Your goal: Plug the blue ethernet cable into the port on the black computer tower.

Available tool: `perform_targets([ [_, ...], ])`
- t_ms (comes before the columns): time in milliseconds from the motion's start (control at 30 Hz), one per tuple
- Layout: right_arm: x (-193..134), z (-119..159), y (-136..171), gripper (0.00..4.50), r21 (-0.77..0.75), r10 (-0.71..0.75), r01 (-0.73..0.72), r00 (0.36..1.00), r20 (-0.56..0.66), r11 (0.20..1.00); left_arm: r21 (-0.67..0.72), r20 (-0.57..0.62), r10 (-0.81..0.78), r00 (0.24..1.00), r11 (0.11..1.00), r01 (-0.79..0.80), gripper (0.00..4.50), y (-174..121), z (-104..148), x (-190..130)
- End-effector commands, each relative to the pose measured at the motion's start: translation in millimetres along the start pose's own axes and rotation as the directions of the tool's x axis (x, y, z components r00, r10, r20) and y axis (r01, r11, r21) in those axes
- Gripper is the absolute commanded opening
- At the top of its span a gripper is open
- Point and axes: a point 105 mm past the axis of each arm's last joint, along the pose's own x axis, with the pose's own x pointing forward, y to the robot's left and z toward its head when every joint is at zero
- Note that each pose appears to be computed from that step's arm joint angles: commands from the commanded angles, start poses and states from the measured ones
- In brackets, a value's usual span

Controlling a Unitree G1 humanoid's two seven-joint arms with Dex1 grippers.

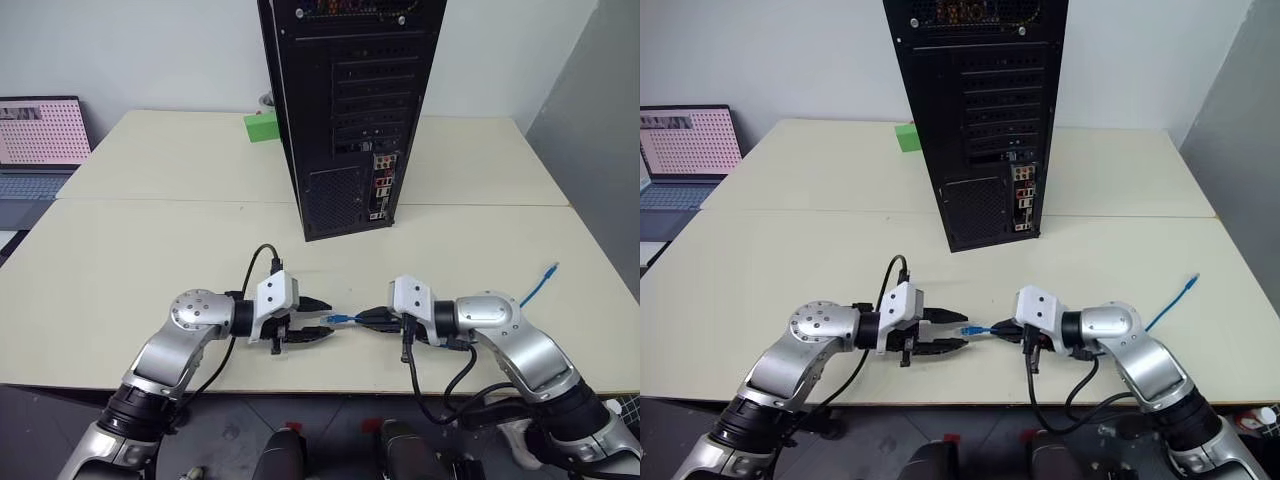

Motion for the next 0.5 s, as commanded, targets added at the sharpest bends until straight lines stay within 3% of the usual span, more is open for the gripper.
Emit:
perform_targets([
  [33, -0.6, 12.1, -1.4, 0.0, -0.051, 0.001, 0.0, 1.0, 0.023, 0.999, 0.04, 0.018, -0.003, 1.0, 0.999, 0.002, 1.08, 1.1, 8.1, 0.8],
  [167, -0.7, 12.0, -1.7, 0.0, -0.053, 0.0, 0.001, 1.0, 0.022, 0.999, 0.04, 0.018, -0.006, 1.0, 0.999, 0.006, 0.28, 0.3, 8.3, 1.1],
  [400, -1.9, 10.8, -1.8, 0.0, -0.045, 0.005, -0.005, 1.0, 0.016, 0.999, 0.046, 0.03, -0.015, 0.999, 0.999, 0.013, 0.28, -2.5, 8.3, 2.8],
  [500, -5.7, 9.3, -1.9, 0.67, -0.047, 0.016, -0.016, 1.0, 0.003, 0.999, 0.065, 0.042, -0.019, 0.999, 0.998, 0.017, 0.28, -3.0, 10.2, 3.5],
])
